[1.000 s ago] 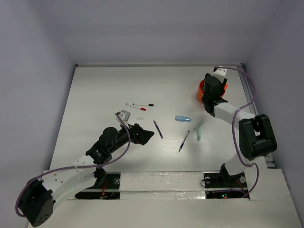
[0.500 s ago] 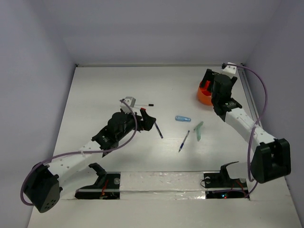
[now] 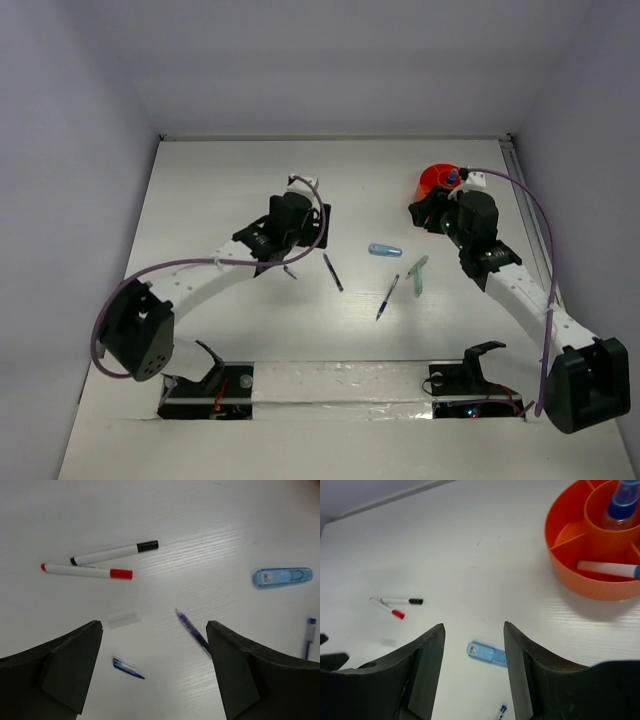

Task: Sort the stationery into containers
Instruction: Pick up the pen from the center of the board.

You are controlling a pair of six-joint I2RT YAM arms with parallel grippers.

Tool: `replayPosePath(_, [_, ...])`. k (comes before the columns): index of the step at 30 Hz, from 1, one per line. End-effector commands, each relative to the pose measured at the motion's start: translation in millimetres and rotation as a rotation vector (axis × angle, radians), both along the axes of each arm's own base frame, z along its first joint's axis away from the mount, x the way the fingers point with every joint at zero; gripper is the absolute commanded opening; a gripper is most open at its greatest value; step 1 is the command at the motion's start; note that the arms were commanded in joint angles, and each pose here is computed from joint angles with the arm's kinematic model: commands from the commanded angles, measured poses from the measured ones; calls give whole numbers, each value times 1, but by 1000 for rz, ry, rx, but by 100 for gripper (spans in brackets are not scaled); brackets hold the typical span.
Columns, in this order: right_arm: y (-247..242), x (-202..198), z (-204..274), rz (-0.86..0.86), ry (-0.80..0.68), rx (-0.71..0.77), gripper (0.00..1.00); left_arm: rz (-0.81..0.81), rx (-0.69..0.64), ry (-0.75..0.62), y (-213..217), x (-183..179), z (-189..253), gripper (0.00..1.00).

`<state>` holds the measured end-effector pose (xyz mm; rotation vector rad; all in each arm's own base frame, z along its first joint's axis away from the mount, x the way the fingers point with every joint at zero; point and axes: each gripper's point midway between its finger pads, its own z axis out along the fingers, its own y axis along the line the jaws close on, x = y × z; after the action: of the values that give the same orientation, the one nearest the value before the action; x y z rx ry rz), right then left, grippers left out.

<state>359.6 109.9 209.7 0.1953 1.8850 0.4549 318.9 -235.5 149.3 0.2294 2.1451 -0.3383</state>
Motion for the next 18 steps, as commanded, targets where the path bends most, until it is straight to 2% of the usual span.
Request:
replayPosePath(1, [22,-11,19,108,-55,91,56,-22,219,-20,14,15,14,83])
replayPosePath(5, [17,-14,25,88,-79,98,58,-237,421,24,3,26,5,83])
replayPosePath(9, [12,-18,29,58,-100,111,59,-300,563,90,16,38,-19,83])
replayPosePath(14, [5,-26,42,28,-141,124,59,-304,497,130,17,57,-33,83])
replayPosePath(18, [8,-30,46,50,-154,146,59,-305,556,143,15,72,-42,80])
